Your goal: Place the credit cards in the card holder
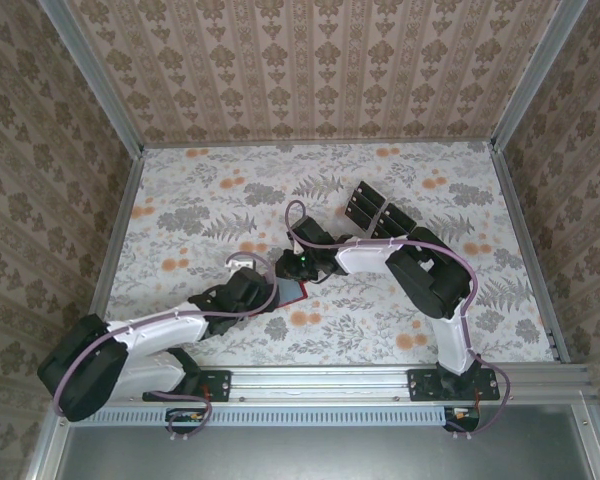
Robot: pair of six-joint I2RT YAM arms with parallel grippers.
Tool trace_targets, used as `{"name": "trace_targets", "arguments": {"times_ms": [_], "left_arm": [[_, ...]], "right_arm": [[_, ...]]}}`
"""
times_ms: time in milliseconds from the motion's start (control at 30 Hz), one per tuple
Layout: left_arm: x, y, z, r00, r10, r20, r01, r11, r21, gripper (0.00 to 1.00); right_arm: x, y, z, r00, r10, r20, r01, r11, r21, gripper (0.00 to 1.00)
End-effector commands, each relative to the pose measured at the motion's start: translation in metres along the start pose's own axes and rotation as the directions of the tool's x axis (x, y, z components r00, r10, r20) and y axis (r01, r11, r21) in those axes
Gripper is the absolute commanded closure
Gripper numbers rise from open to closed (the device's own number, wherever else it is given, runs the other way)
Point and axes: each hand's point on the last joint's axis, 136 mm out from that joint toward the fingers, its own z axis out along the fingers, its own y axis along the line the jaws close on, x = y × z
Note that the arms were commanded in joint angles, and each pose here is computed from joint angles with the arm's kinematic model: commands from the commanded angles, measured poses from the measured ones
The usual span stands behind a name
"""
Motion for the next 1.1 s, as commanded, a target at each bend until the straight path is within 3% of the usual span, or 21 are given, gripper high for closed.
{"name": "trace_targets", "arguments": {"times_ms": [0,233,367,600,800,1067], "left_arm": [[-0.014,-0.009,0.000,0.999,0.003,0.038,-0.003,1.000,0.001,0.00],[-0.008,0.003,0.004,0.997,0.072,-0.004,-0.072,0.988,-0.134,0.00],[-0.002,0.011,0.004,0.996,0.086,-0.033,-0.091,0.977,-0.194,0.00],[0.008,0.021,0.005,0.997,0.055,-0.051,-0.065,0.972,-0.226,0.00],[0.012,0.024,0.004,0.998,0.037,-0.045,-0.047,0.973,-0.226,0.00],[0.016,0.026,0.005,0.999,0.026,-0.039,-0.034,0.975,-0.219,0.00]], "right_arm": [[0.006,-0.004,0.008,0.999,0.019,-0.028,-0.019,1.000,0.011,0.82],[0.005,-0.001,0.006,0.999,0.022,-0.026,-0.022,1.000,0.001,0.81],[-0.003,0.012,-0.005,1.000,0.008,-0.004,-0.008,0.999,-0.032,0.75],[-0.013,0.028,-0.044,0.997,-0.011,0.081,0.015,0.999,-0.048,0.62],[0.000,0.014,-0.061,0.991,0.046,0.125,-0.042,0.999,-0.033,0.60],[0.030,0.001,-0.054,0.990,0.090,0.112,-0.089,0.996,-0.012,0.60]]}}
